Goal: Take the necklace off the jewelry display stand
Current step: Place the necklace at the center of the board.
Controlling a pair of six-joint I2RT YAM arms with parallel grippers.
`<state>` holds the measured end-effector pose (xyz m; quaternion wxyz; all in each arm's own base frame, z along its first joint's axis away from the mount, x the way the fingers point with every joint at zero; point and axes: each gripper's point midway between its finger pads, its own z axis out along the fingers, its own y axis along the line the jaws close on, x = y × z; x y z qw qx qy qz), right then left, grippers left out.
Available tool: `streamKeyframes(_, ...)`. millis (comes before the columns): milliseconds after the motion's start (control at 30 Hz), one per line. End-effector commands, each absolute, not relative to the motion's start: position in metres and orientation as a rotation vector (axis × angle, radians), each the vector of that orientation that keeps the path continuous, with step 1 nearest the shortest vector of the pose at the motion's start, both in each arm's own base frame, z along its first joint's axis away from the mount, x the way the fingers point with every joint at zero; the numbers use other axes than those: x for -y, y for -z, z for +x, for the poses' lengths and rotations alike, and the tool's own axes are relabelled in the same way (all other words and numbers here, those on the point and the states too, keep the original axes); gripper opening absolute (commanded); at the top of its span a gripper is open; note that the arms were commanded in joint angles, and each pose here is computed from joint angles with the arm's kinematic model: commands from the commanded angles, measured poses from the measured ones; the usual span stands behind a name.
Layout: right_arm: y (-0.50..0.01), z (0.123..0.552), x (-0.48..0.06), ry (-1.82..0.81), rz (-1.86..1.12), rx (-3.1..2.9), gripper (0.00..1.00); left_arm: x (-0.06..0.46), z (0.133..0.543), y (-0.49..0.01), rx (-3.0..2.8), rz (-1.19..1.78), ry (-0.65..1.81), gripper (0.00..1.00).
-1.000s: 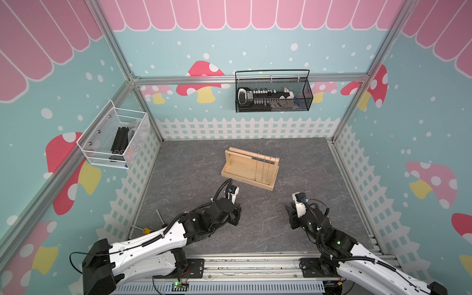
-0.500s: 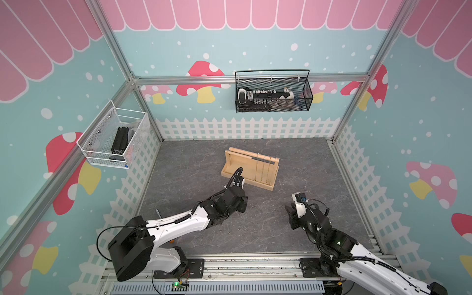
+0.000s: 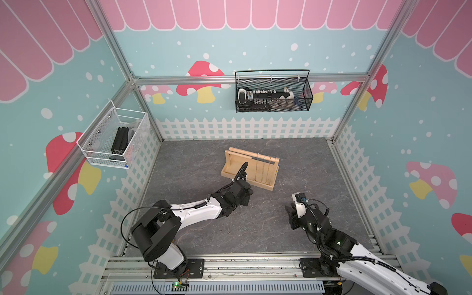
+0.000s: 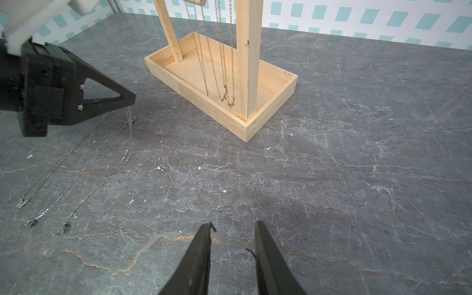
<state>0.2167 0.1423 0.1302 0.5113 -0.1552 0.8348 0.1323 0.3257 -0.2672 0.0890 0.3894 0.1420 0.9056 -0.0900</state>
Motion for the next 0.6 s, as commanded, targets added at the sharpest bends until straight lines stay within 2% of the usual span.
streamKeyframes(0, -0.128, 0.217, -0.143, -0.326, -0.377, -2.006, 0.31, 0.272, 0.341, -0.092, -2.279, 0.351, 0.205, 0.0)
streamKeyframes(567, -0.126, 0.218, -0.144, -0.318, -0.383, -2.016, 0.31, 0.266, 0.367, -0.055, -2.37, 0.309, 0.162, 0.0)
